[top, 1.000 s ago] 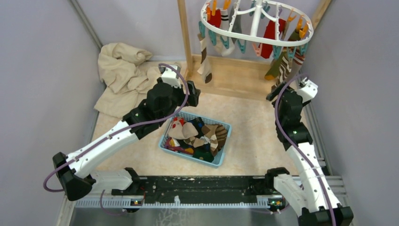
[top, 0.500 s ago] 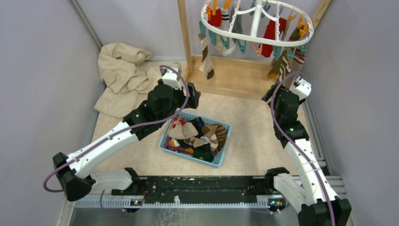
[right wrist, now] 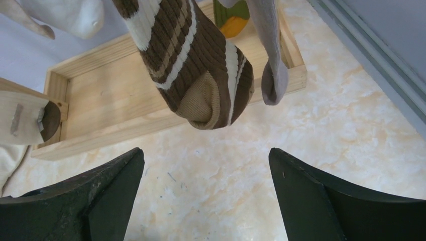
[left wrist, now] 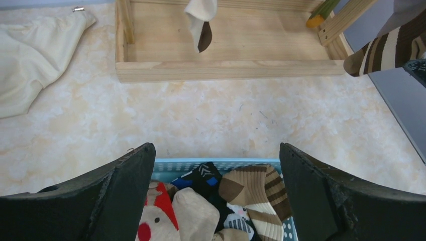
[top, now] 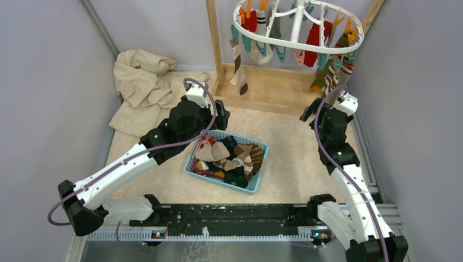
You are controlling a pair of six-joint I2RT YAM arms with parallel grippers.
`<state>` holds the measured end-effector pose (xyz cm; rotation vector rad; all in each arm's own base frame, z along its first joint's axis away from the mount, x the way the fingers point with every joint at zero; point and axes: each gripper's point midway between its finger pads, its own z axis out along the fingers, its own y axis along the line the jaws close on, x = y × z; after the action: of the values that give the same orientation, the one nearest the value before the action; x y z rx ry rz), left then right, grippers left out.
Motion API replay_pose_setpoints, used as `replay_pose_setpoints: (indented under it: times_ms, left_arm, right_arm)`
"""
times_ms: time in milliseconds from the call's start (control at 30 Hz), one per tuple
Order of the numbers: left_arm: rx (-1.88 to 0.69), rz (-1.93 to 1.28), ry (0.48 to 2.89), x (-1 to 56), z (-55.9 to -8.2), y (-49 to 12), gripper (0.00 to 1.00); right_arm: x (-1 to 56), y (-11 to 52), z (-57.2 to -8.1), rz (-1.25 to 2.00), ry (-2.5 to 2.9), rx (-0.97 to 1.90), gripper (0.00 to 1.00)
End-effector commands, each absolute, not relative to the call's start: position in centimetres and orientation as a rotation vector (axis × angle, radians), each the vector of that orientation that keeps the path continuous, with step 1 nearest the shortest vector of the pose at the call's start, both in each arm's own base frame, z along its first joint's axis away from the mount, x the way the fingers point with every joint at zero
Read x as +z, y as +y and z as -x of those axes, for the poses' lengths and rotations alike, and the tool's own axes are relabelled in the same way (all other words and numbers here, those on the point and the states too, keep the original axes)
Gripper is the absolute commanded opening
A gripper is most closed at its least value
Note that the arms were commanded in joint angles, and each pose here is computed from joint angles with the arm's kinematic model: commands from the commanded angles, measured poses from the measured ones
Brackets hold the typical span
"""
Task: Remove the socks clipped to the hanger
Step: Remove the sock from the hanger.
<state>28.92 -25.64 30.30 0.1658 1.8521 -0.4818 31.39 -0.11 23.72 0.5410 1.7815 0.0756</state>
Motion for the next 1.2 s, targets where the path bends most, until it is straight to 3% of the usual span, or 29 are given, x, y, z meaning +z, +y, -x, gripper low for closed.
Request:
replay_pose_setpoints:
  times_ms: [0, 600, 1167]
  left_arm:
    - [-0.478, -0.124, 1.87, 30.8, -28.0, -24.1, 0.99]
    - [-0.478, -0.097, 1.928, 29.0, -26.3, -22.4, 0.99]
    - [-0.498, -0.106, 1.919, 31.0, -26.5, -23.1, 0.99]
  right_arm:
    - [24.7, 0.4, -30.3, -0.504, 1.774, 0.124, 0.96]
    - [24.3, 3.8, -28.5, -0.385, 1.858, 0.307, 0.97]
    - [24.4, 4.4, -28.5, -0.353, 1.873, 0.332, 0.97]
